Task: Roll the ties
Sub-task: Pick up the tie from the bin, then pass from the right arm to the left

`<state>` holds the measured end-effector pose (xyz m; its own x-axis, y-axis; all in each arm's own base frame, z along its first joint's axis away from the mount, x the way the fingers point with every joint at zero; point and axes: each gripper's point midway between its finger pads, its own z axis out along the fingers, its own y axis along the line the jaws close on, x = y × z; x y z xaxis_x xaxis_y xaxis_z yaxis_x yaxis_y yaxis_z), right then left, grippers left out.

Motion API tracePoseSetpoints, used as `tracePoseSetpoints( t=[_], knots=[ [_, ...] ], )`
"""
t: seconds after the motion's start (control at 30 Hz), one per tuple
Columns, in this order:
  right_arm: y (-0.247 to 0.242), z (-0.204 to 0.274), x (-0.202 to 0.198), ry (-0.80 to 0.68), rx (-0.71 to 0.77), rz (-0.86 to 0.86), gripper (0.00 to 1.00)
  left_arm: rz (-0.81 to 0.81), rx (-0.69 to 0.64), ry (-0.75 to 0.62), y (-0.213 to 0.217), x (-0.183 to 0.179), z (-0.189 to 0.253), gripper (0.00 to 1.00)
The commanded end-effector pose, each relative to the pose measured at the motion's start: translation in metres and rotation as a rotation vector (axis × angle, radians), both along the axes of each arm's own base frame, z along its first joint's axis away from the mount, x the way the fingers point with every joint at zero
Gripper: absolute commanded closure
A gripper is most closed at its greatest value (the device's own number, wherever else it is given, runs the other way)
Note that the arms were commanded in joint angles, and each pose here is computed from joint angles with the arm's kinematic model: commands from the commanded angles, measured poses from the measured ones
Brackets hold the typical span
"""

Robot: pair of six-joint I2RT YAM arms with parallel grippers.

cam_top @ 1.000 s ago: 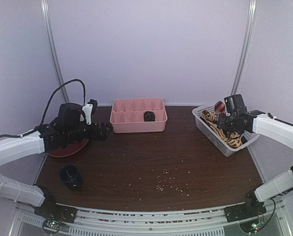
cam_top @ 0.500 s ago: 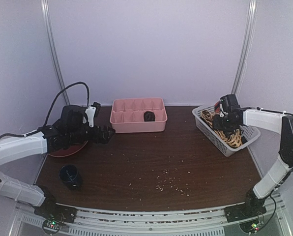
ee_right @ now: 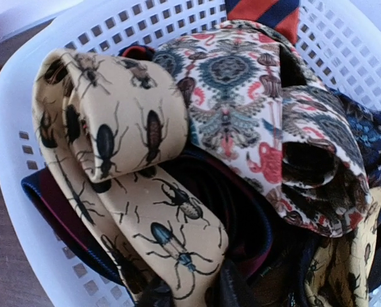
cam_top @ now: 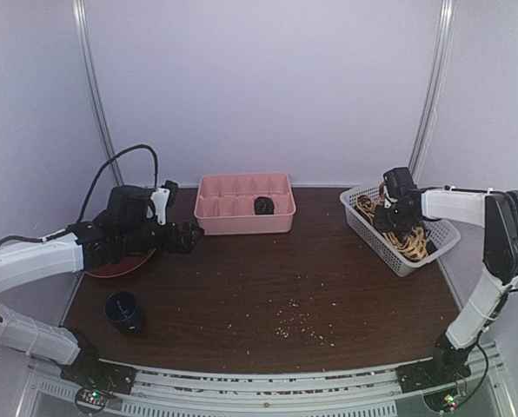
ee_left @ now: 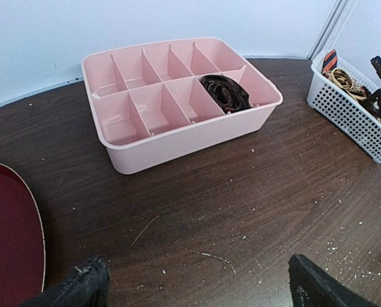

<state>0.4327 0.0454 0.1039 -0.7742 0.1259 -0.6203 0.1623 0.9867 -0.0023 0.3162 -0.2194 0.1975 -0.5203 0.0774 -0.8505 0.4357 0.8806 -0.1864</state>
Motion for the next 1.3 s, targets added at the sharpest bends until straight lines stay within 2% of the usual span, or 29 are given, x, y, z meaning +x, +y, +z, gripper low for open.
tracePoseSetpoints(
  t=[0.0, 0.2, 0.53, 0.63, 0.8, 0.93, 1.13, 1.27],
  knots=[
    [-0.022, 0.023, -0.002, -0.035, -0.090, -0.091, 0.86, 0.015, -0.010, -0.046, 0.005, 0.003, 0.016, 0.02],
    [-0.039, 0.065, -0.011, -0.141, -0.127, -0.173, 0.99, 0.034, -0.011, -0.058, 0.010, 0.001, 0.024, 0.02],
    [-0.025, 0.129, -0.026, -0.308, -0.021, -0.151, 1.00, 0.032, -0.053, -0.044, 0.009, -0.004, 0.027, 0.02],
    [0.001, 0.171, -0.034, -0.409, 0.109, -0.085, 1.00, 0.030, -0.076, -0.043, 0.008, -0.005, 0.031, 0.04],
    [0.079, 0.261, -0.064, -0.633, 0.398, 0.191, 1.00, 0.000, -0.142, -0.061, 0.002, -0.010, 0.049, 0.08],
    [0.125, 0.314, -0.103, -0.749, 0.591, 0.386, 1.00, -0.047, -0.209, -0.098, -0.004, -0.018, 0.066, 0.14],
    [0.180, 0.351, -0.159, -0.789, 0.900, 0.662, 1.00, -0.153, -0.309, -0.131, -0.016, -0.035, 0.087, 0.27],
    [0.207, 0.362, -0.184, -0.781, 1.047, 0.789, 1.00, -0.237, -0.341, -0.165, -0.026, -0.048, 0.093, 0.35]
  ],
)
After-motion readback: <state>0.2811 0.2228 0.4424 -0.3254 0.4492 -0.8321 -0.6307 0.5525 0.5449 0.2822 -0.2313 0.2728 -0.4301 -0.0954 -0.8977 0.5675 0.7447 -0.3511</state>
